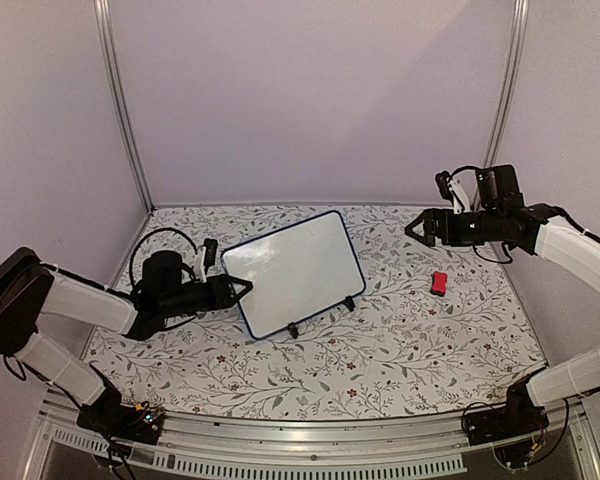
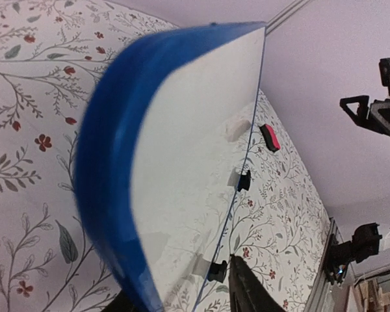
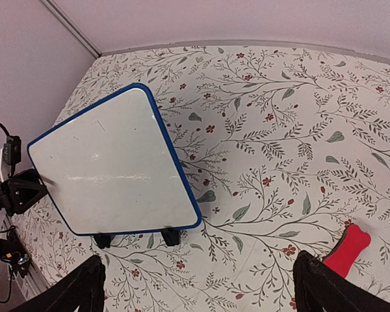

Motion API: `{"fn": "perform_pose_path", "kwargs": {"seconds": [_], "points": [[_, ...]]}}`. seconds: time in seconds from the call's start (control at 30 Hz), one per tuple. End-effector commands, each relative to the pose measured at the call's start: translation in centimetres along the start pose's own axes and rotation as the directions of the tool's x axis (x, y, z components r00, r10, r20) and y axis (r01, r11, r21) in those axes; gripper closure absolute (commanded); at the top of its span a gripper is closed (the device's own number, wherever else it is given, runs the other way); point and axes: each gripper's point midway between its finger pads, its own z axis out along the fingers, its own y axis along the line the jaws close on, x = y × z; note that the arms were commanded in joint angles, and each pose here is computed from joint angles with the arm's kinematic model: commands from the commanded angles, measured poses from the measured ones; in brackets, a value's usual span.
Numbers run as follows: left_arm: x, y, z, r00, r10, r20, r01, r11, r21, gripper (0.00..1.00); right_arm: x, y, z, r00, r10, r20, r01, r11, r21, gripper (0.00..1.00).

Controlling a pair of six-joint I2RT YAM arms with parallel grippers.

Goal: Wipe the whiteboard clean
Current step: Pick up the whiteboard from the center of the board.

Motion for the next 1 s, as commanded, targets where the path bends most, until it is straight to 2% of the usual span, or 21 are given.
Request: {"fn": "perform_pose_path", "kwargs": {"seconds": [0.0, 0.1, 0.13, 0.33, 0.53, 0.77, 0.87, 0.97], "points": [[0.7, -0.8, 0.6, 0.999, 0.03, 0.012, -0.031, 0.998, 0.056, 0.71, 0.4, 0.2, -0.1, 1.0, -0.012, -0.009, 0.012, 1.0, 0.007, 0.01], [0.8, -1.4, 1.1, 0.998, 0.061, 0.01, -0.061, 0.995, 0.073, 0.96, 0.8, 0.0, -0.1, 1.0, -0.009, -0.011, 0.009, 1.0, 0.014, 0.01], [0.8, -1.7, 1.2, 0.997, 0.074, 0.01, -0.074, 0.994, 0.079, 1.0, 0.9, 0.0, 0.0, 1.0, -0.009, -0.013, 0.009, 1.0, 0.012, 0.01], [-0.4, -4.3, 1.1, 0.984, 0.16, 0.074, -0.166, 0.982, 0.086, 1.0, 1.6, -0.4, 0.3, 0.999, -0.005, -0.037, 0.005, 1.0, 0.025, 0.01], [-1.9, -7.2, -0.2, 0.934, 0.31, 0.179, -0.314, 0.949, -0.001, 1.0, 1.3, -0.4, 0.1, 0.999, -0.011, -0.036, 0.012, 0.999, 0.035, 0.01], [-4.0, -12.2, -1.7, 0.802, 0.515, 0.303, -0.499, 0.856, -0.134, 1.0, 1.3, -1.1, 0.0, 0.999, -0.014, -0.036, 0.017, 0.997, 0.076, 0.01], [-4.7, -14.8, -2.2, 0.723, 0.601, 0.34, -0.571, 0.797, -0.195, 1.0, 1.0, -1.4, -0.3, 0.999, -0.018, -0.034, 0.021, 0.995, 0.102, 0.01], [-5.1, -17.6, -2.8, 0.617, 0.701, 0.356, -0.634, 0.712, -0.303, 1.0, 0.6, -1.7, -0.8, 1.0, -0.011, -0.025, 0.014, 0.991, 0.13, 0.01]]}}
